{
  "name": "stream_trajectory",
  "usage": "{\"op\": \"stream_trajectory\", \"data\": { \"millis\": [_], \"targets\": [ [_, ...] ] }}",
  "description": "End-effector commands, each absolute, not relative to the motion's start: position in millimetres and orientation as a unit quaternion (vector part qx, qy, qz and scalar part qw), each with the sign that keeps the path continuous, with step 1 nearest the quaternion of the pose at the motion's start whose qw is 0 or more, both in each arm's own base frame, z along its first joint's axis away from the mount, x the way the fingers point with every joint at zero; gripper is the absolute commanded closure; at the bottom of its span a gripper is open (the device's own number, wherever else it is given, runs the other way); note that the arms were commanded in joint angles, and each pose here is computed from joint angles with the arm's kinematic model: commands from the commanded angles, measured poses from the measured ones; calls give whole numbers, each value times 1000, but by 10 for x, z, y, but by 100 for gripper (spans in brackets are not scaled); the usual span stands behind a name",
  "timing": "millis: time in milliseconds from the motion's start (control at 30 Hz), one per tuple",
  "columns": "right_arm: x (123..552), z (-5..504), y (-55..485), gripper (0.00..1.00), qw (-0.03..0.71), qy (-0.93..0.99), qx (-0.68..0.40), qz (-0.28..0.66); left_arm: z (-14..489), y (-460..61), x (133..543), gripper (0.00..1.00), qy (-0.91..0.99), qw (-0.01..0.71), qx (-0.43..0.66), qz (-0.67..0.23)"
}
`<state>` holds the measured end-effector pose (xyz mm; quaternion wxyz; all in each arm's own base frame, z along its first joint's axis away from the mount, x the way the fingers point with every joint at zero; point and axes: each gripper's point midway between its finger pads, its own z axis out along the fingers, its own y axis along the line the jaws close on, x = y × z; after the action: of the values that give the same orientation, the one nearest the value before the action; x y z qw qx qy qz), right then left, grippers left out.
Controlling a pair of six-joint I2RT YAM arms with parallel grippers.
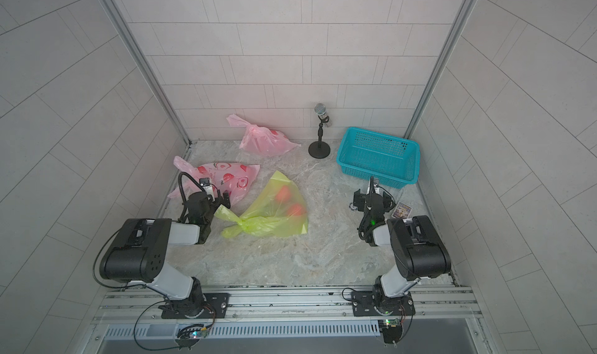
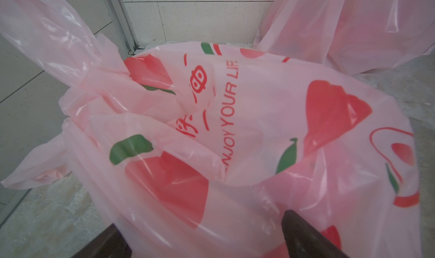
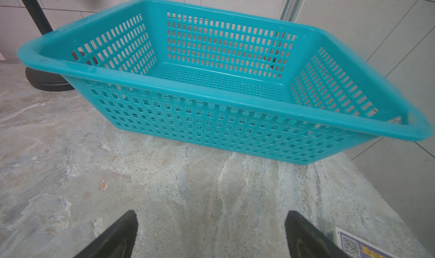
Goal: Untie the knot of a plastic bag & take out the apple
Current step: Untie the plastic bag at the center of the board.
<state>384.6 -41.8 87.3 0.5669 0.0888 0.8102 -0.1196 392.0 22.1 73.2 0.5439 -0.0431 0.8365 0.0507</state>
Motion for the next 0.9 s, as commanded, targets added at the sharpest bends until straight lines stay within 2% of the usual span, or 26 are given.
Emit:
{"op": "stream_trajectory", "data": {
  "millis": [0,567,700,867],
  "targets": [
    [3891,938,-428,0,577,803,83,-124,853,222,4006,0,824,563,-42,56],
    [3858,1011,-473,0,582,796,95,-133,992,136,3989,0,822,568,-24,37],
    [3883,1170,-497,0,538,825,98,-142,1089,163,4032,2,838,544,-30,42],
    [3899,1316,-437,1,505,845,148,-93,1241,195,4039,4,846,529,-43,46]
  ]
}}
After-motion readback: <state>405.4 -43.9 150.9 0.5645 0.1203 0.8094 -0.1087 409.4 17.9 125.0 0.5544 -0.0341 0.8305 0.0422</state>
